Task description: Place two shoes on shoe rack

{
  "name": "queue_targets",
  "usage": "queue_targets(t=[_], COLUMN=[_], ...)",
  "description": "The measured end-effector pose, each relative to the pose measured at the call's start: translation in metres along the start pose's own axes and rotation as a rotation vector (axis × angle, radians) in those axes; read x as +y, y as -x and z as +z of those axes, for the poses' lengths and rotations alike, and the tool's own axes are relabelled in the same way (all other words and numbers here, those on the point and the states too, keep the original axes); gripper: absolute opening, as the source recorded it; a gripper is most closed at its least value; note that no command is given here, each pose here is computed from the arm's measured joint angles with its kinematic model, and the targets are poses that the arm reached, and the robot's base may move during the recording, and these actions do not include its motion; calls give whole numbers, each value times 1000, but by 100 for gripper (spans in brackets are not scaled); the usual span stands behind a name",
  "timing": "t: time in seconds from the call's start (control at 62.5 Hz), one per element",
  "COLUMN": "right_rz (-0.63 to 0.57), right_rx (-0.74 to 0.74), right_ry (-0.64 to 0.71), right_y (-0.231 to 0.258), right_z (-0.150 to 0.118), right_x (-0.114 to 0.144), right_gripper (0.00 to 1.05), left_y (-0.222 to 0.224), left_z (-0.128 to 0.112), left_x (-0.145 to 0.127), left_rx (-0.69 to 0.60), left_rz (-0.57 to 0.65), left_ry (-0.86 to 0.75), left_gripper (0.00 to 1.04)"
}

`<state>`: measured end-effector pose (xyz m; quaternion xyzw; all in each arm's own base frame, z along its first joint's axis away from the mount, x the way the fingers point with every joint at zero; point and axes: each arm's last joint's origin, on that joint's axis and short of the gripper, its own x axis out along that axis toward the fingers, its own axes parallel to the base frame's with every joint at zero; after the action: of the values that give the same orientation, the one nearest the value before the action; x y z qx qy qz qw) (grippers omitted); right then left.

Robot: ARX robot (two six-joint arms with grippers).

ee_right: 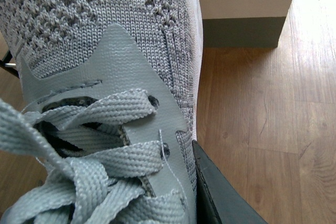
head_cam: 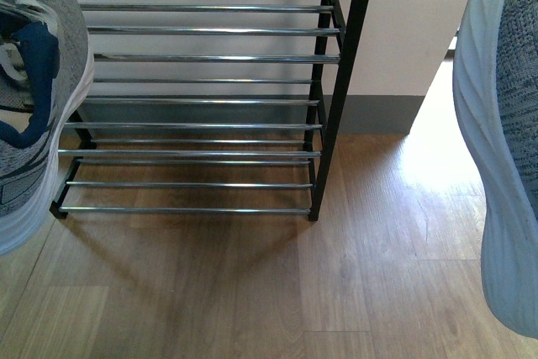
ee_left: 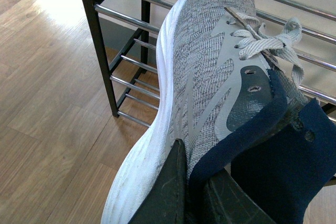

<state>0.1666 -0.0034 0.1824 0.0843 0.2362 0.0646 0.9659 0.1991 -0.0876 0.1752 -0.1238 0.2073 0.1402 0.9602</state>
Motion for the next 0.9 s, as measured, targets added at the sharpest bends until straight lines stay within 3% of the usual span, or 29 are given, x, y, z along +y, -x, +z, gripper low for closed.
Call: queue_targets(t=[0.896], right_rz=[-4], right_rx=[6], right_ry=[-1], right_y=[0], right_z=[-2], right_x=[0], right_gripper=[2], left_y=[0], left_z=[-1], left_x=[1], left_rx=[4], left_rz=[1], left_ry=[-4], left_gripper=[2])
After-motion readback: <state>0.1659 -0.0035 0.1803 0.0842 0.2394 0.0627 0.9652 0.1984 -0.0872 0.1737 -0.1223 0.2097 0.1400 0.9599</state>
